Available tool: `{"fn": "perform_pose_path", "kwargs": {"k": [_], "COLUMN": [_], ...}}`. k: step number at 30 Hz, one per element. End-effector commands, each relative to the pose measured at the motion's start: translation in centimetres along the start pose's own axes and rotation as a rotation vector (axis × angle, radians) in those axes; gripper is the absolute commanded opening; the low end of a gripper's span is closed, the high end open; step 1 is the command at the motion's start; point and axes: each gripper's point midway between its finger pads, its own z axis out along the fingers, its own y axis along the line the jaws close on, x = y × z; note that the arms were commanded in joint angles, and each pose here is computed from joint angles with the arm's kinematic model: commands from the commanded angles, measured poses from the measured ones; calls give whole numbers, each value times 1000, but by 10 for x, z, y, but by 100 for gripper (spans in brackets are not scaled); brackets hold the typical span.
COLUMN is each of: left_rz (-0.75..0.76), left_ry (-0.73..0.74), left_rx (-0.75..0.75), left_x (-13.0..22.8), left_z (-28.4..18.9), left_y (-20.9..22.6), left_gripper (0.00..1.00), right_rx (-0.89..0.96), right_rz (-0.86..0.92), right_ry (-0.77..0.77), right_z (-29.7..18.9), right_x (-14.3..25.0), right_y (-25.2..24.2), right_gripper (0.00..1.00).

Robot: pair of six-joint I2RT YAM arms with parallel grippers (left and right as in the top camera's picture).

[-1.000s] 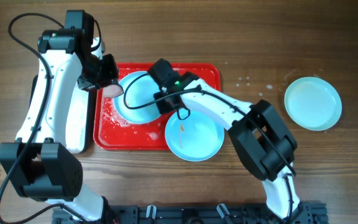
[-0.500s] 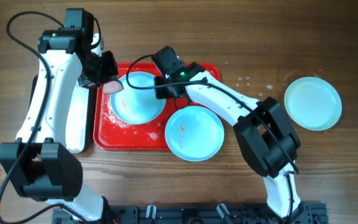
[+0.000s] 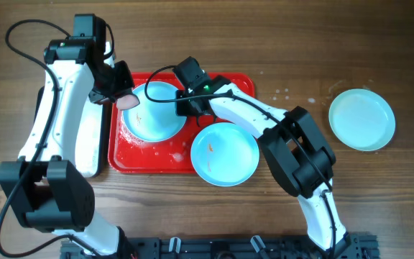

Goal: Clean dirty plates on tray and stack at the side
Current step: 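Lower the sponge onto the held plate with the left gripper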

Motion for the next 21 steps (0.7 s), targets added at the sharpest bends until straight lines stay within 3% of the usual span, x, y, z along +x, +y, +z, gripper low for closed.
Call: {"fn": "perform_pose_path", "kwargs": {"k": [1,5,14,18,21], "left_rz": [-18,8,295,356,418], "left_ry": [53,81,58,75,116], "left_rx": [-31,-28,1,17,193], "left_x": [7,24,61,82,97], "left_z": [31,72,131,145,141], "left_y": [9,17,12,0,-33], "left_gripper": [4,4,4,4,4], "right_rx": [30,32,28,28,28], "right_rz": [9,2,-1,-1,-1], "right_ry": [41,44,45,45,45], "right_z": [16,16,16,16,16], "right_x": [12,13,13,13,13], "right_y": [-9,-9,-9,-9,-9], "right_gripper": [4,4,4,4,4]}}
